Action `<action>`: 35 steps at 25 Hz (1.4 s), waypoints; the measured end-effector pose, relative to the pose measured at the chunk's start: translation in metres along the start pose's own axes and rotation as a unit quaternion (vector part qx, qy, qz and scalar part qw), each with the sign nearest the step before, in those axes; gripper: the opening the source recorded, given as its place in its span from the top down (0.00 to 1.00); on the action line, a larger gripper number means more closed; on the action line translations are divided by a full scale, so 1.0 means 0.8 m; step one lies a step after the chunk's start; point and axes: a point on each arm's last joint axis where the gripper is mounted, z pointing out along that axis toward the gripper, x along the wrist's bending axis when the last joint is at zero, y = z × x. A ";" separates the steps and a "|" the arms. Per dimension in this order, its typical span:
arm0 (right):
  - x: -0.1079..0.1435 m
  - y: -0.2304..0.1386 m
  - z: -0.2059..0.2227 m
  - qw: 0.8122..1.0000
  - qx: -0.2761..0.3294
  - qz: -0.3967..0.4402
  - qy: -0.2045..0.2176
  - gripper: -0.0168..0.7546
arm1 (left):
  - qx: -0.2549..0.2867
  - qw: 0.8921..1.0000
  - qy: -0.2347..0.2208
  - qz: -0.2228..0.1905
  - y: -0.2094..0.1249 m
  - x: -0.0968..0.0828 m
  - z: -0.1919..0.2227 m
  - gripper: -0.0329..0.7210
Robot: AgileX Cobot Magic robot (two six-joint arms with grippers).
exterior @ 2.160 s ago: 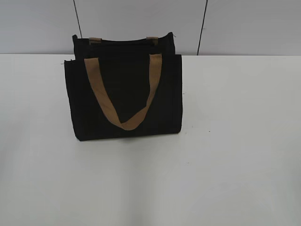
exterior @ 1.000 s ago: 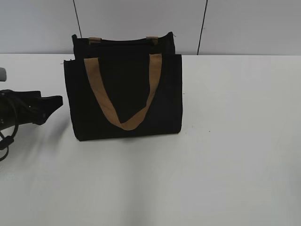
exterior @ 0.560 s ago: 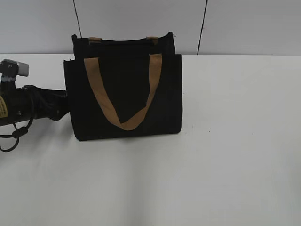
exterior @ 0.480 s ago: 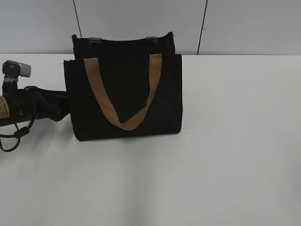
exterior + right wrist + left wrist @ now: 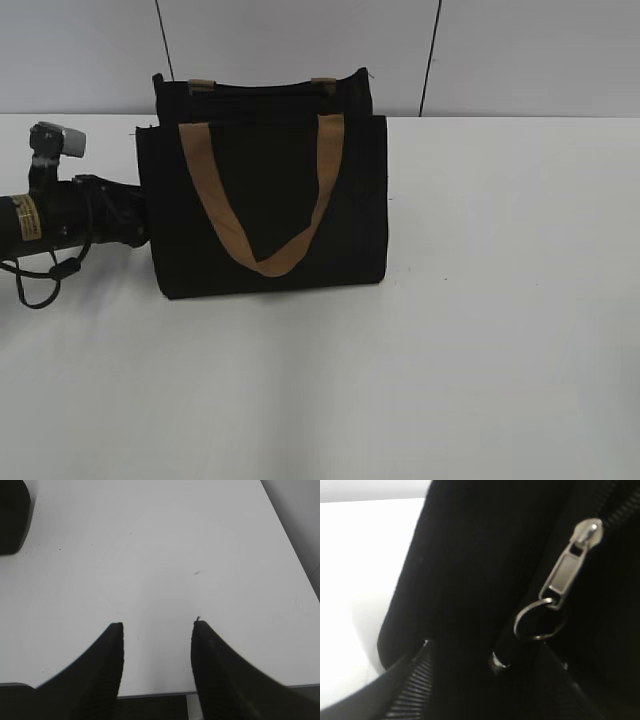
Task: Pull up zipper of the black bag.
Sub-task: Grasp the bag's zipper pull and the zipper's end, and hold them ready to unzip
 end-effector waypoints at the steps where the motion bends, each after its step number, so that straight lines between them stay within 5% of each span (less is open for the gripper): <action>1: 0.000 0.000 0.000 1.000 0.000 0.000 0.000 0.53 | 0.002 1.000 -0.005 0.003 0.000 0.000 0.002 0.34; 6: 0.000 0.000 0.000 1.000 0.000 0.000 0.000 0.53 | 0.007 1.000 -0.024 0.015 0.001 0.000 0.014 0.47; 14: 0.000 0.000 0.000 1.000 0.000 0.000 0.000 0.53 | 0.018 0.999 -0.041 0.024 -0.003 -0.004 0.015 0.92; 29: 0.000 0.000 0.000 1.000 0.000 0.000 0.000 0.53 | 0.040 0.996 -0.012 0.075 0.080 -0.015 -0.036 0.92; 35: 0.000 0.000 0.000 1.000 0.000 0.000 0.000 0.53 | 0.025 0.992 -0.008 0.120 0.124 -0.037 -0.060 0.92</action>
